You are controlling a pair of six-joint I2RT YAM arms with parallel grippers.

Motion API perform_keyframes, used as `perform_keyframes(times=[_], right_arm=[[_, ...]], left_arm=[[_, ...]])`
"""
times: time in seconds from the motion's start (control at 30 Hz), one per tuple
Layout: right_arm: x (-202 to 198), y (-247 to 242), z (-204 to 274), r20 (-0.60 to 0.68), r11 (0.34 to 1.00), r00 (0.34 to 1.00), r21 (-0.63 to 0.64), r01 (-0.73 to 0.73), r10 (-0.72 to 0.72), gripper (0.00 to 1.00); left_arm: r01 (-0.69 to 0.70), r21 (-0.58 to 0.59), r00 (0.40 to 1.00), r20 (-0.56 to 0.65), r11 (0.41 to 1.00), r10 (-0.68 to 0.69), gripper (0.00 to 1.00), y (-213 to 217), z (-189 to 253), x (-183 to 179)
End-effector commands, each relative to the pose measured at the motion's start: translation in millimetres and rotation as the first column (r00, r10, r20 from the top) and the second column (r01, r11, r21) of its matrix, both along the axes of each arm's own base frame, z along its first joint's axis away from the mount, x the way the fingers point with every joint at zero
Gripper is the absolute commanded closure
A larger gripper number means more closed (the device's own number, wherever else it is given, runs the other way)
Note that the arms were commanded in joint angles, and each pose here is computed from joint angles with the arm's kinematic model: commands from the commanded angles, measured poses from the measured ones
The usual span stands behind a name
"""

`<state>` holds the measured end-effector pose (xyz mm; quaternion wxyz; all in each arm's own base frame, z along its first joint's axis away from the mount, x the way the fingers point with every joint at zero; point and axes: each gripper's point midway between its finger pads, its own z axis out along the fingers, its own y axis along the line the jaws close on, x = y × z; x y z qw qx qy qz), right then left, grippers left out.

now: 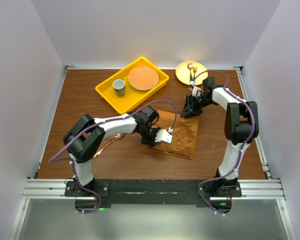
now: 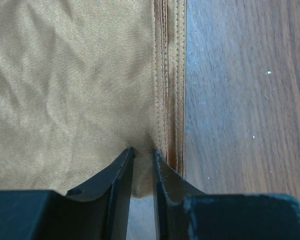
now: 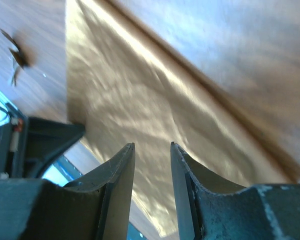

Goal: Fold the napkin into a case and place the utensils inside
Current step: Smooth out the square-folded napkin at the center of the board.

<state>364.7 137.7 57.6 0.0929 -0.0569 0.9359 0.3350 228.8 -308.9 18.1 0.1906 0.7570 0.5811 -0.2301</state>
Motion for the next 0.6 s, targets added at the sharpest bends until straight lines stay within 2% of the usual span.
perform_keyframes(times=[0.0,0.1,0.2,0.23,0.33,0.37,0.47,0.53,0.57], right_arm=[[20,16,12,0.072,1.000,0.997,0.022,0.022,-0.023,0.61],[15,7,-18,0.031,0.999,0.999,-0.038,0.031,-0.029,0.62],[8,1,-40,-0.002,0.997,1.000,-0.082,0.017,-0.017,0.64],[5,1,-45,-0.012,0.996,1.000,-0.087,0.011,-0.012,0.64],[0,-1,-53,-0.027,0.995,1.000,-0.097,-0.018,0.015,0.66],[-1,-1,-54,-0.028,0.995,0.999,-0.100,-0.027,0.024,0.67],[0,-3,-55,-0.008,0.992,0.998,-0.114,-0.059,0.059,0.69],[1,-2,-52,-0.002,0.992,0.998,-0.106,-0.067,0.067,0.70],[2,-1,-49,0.003,0.993,0.997,-0.097,-0.070,0.071,0.71]], left_arm=[[0.009,0.077,1.000,-0.031,0.997,-0.007,0.73,15,-20,-15],[0.002,0.062,1.000,-0.025,0.998,0.000,0.66,11,-14,-12],[-0.047,-0.024,0.997,-0.057,0.999,0.046,0.59,-1,13,-5],[-0.067,-0.093,0.995,-0.077,0.993,0.060,0.57,-13,33,2],[-0.255,-0.237,0.960,-0.176,0.937,0.217,0.53,-32,86,35],[-0.307,-0.300,0.949,-0.169,0.903,0.267,0.53,-37,100,59],[-0.427,-0.367,0.904,-0.194,0.827,0.381,0.55,-53,124,105],[-0.496,-0.355,0.868,-0.180,0.792,0.463,0.58,-62,118,135],[-0.509,-0.347,0.860,-0.175,0.788,0.479,0.63,-64,114,142]])
